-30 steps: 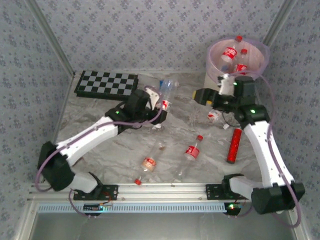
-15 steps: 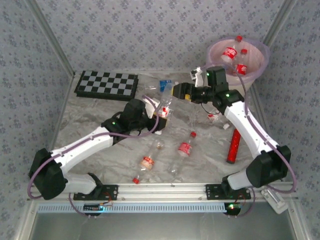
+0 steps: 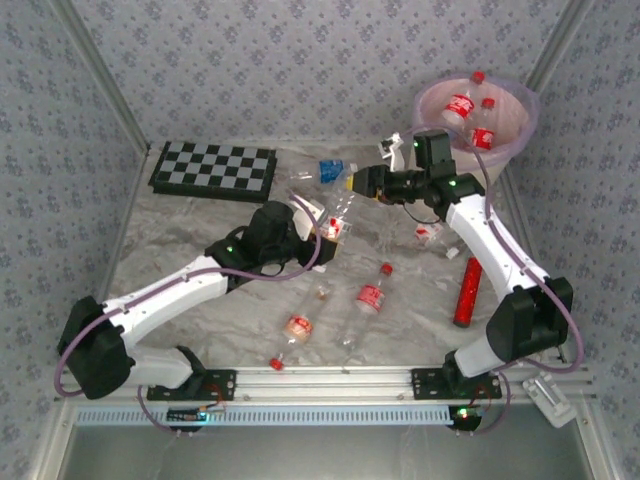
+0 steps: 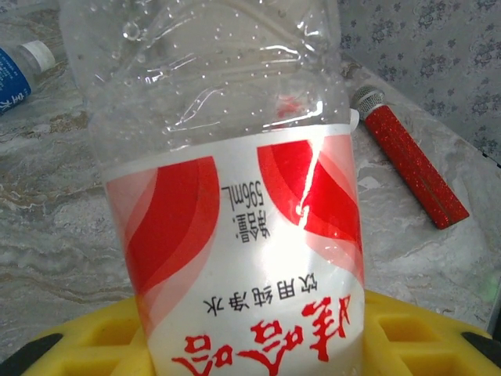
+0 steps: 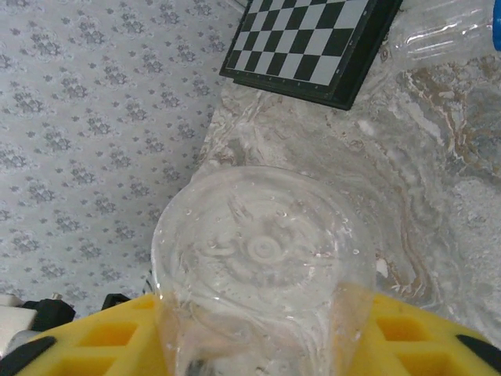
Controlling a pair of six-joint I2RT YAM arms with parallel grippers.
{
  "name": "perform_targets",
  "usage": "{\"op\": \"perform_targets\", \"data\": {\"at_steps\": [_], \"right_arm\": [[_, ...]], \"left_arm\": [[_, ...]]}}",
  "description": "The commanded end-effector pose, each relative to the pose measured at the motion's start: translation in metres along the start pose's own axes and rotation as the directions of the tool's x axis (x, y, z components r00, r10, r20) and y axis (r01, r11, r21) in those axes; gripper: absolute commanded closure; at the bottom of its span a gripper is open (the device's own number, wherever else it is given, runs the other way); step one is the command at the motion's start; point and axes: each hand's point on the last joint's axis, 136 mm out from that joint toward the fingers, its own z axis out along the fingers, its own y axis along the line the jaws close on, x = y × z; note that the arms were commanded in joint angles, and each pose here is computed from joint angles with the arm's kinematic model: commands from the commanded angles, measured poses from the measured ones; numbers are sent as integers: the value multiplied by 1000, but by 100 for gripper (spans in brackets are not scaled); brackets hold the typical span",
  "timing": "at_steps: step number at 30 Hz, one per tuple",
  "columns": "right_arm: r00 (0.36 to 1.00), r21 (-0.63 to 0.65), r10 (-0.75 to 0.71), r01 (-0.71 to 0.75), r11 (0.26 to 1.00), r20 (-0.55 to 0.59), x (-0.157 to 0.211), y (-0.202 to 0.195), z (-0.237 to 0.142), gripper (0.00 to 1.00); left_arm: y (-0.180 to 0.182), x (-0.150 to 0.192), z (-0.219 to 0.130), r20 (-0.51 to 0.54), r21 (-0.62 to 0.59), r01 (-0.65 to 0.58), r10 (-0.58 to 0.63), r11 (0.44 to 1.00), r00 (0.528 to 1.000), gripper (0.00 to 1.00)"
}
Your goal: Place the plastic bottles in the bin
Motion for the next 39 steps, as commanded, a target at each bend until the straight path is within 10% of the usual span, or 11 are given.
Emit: {"op": "perform_targets", "data": {"at_steps": [1,6,16,24,31,39], "right_arm": [[998,2,-25,25,1000,58,-14,5,-16,56],[981,64,-126,118,991,150,-48,18,-52,58],[658,589,-519,139,796,546,-170,41,-238,74],[446,812,-706,-88,577,550,-225,27,-333,79],[489,869,-739,-86,488,463,-267,-16,-311,82],[690,867,-612,-44,497,386,-266,-105,-245,88]], "left_arm": [[-8,-18,-2,57,17,-37,36,999,998,52],[0,-24,-13,76,-40,-19,23,999,997,4],[12,-6,-19,67,-90,52,-47,995,997,2],[10,-8,-19,70,-81,70,-64,994,995,2],[10,-6,-17,57,-81,78,-74,994,996,2],[13,-1,-21,52,-100,85,-80,991,995,2]]}}
